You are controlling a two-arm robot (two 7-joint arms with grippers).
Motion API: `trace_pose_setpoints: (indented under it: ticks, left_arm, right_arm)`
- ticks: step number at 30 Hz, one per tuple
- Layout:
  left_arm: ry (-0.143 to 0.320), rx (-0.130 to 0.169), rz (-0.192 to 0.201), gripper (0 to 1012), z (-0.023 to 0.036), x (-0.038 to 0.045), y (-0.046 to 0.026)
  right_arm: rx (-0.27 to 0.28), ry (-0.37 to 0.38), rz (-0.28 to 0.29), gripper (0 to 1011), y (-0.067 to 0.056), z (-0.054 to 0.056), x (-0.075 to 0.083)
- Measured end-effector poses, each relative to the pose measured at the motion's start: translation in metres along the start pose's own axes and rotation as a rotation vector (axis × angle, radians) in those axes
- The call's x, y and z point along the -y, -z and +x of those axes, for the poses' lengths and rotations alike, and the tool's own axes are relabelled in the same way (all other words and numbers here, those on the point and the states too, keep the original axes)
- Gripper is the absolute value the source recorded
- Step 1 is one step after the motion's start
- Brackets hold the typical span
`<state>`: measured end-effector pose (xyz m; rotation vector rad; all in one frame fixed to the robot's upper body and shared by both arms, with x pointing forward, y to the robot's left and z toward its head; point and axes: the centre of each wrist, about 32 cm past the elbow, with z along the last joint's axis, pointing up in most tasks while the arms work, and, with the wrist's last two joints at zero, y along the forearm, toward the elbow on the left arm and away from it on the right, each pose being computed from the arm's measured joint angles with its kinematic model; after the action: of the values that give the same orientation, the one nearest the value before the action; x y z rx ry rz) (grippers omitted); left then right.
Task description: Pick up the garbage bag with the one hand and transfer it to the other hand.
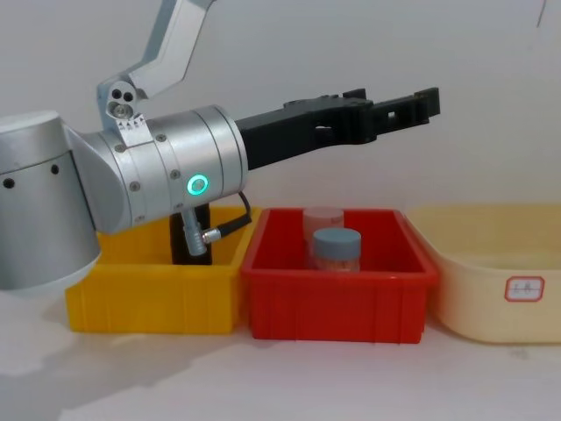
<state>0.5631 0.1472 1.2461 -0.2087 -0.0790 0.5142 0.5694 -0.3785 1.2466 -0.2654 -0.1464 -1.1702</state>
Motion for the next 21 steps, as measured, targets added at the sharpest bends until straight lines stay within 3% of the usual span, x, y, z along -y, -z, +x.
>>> trace_pose_setpoints:
  ticks: [6,12,21]
  left_arm:
    - [0.0,0.0,0.0,1001,0.0,0.0,0.0]
    - [0.0,0.0,0.0,1000,0.0,0.0,0.0]
    - [-0.002,0.001,0.0,1000,0.0002,-0.0003,-0.0001]
  right_arm:
    - [0.014,0.012,-0.003,810,-0.003,0.002,0.002]
    - [0.048,0.015,0.024,987,-0.015,0.0,0.003]
    - [0.088,-0.013,0.097,1001,-0.035,-0.011,0.002]
